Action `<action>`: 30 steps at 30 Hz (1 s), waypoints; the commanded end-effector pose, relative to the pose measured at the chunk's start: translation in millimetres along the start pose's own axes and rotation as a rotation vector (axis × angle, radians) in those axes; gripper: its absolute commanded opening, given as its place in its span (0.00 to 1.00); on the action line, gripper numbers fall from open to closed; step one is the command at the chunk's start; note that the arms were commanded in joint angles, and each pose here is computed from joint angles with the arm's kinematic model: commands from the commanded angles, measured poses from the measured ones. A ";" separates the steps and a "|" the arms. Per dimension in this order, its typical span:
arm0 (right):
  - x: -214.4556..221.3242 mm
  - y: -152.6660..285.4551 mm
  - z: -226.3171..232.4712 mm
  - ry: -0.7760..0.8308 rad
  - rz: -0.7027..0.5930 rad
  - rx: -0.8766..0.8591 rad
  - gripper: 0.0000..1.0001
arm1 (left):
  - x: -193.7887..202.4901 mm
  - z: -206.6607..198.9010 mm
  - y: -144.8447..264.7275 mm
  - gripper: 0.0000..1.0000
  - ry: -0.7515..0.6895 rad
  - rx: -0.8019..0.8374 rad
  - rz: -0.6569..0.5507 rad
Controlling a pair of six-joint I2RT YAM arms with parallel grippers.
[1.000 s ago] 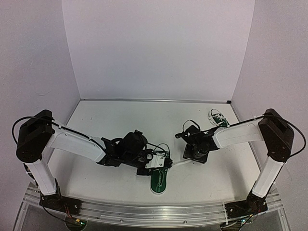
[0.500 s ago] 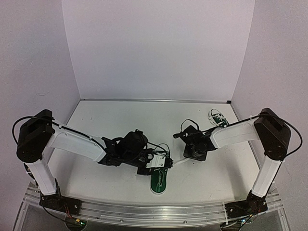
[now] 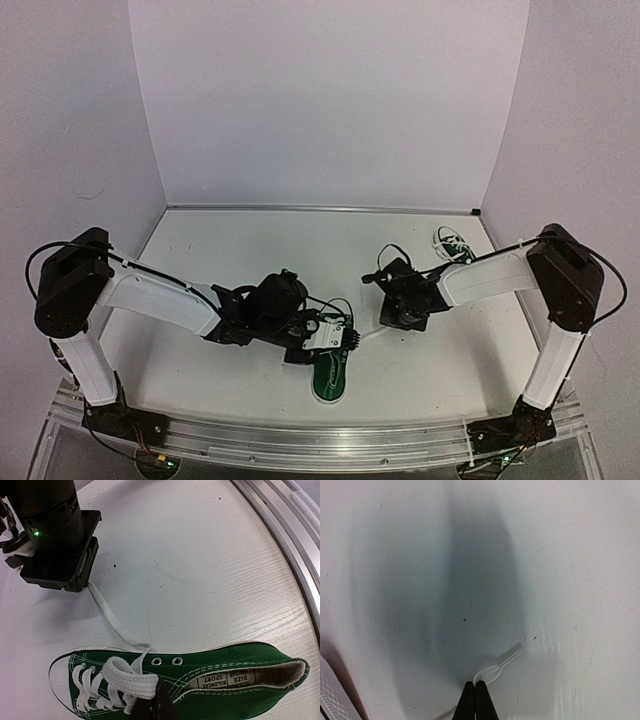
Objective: Tie the shoes
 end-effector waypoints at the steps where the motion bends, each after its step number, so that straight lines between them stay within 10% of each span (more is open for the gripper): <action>1: 33.3 10.8 -12.5 0.095 0.198 0.000 0.00 | -9.7 -0.5 0.1 0.00 -0.034 0.012 -0.033; 17: -89.2 140.1 126.4 0.372 -0.094 -0.562 0.00 | -13.5 -5.2 -5.1 0.00 -0.163 -0.101 -0.005; 30: -23.7 199.6 238.9 0.680 0.038 -0.967 0.00 | -12.9 -17.3 -16.9 0.00 -0.243 -0.129 0.039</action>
Point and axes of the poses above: each gripper's point midway between its finger pads, its own y axis back along the fingers, its own z axis along the line the jaws close on, x = y × z, the point moved 4 cm from there along y, back along the fingers, and after that the axes turned 3 degrees about y, right-handed, at the moved point
